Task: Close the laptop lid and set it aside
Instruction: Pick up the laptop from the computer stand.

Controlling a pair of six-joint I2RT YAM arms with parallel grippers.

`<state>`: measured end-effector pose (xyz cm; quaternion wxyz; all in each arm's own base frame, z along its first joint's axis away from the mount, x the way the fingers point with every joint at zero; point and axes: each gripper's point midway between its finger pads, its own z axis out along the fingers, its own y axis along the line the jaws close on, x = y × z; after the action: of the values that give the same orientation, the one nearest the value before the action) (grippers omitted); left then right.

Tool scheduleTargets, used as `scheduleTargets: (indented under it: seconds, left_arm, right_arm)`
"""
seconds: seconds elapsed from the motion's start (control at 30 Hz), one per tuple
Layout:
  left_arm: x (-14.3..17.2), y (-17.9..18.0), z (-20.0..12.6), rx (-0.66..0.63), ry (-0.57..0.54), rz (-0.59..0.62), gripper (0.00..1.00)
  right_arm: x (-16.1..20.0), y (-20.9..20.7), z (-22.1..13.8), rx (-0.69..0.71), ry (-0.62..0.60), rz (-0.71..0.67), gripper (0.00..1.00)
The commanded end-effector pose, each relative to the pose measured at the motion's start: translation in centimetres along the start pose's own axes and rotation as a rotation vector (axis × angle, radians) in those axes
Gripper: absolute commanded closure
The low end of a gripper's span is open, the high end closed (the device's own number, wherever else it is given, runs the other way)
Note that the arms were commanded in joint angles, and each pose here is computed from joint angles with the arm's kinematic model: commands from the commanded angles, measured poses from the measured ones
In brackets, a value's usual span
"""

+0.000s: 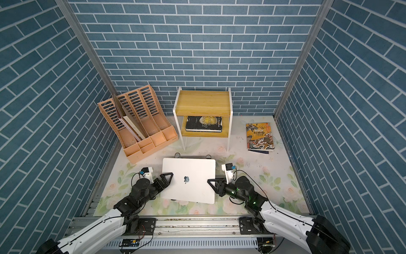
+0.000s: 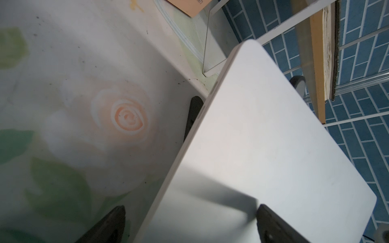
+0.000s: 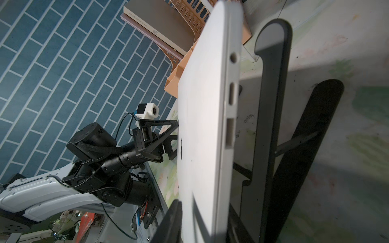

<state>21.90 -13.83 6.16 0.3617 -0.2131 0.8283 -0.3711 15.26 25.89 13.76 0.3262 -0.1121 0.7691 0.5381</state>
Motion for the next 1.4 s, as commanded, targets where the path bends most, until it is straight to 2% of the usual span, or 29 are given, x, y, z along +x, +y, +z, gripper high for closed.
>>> scheduleTargets:
  seconds: [0.0,0.33,0.5,0.73,1.1,1.37]
  left_arm:
    - [-0.1,-0.8,-0.1,0.014,0.007,0.002,0.0]
    - [-0.2,-0.7,-0.2,0.005,0.0,0.004,0.0]
    - [-0.8,-1.0,-0.5,-0.006,-0.017,0.013,0.0]
    - [-2.7,-2.2,-1.9,-0.03,-0.073,0.056,0.0]
    - [-8.1,-7.8,-7.5,0.005,-0.221,0.124,0.0]
    - [-10.6,-10.2,-10.9,0.02,-0.3,0.147,0.0]
  right_arm:
    - [-2.5,4.9,0.4,-0.161,-0.052,-0.057,0.67]
    - [-2.2,5.3,1.4,-0.153,-0.03,-0.064,0.71]
    - [-2.6,5.6,1.3,-0.164,-0.046,-0.034,0.81]
    - [-3.9,7.7,0.5,-0.224,-0.089,-0.005,1.0]
    - [-7.6,12.3,-2.0,-0.347,-0.202,0.029,1.0]
    - [-10.5,14.3,-4.7,-0.395,-0.317,0.102,1.0]
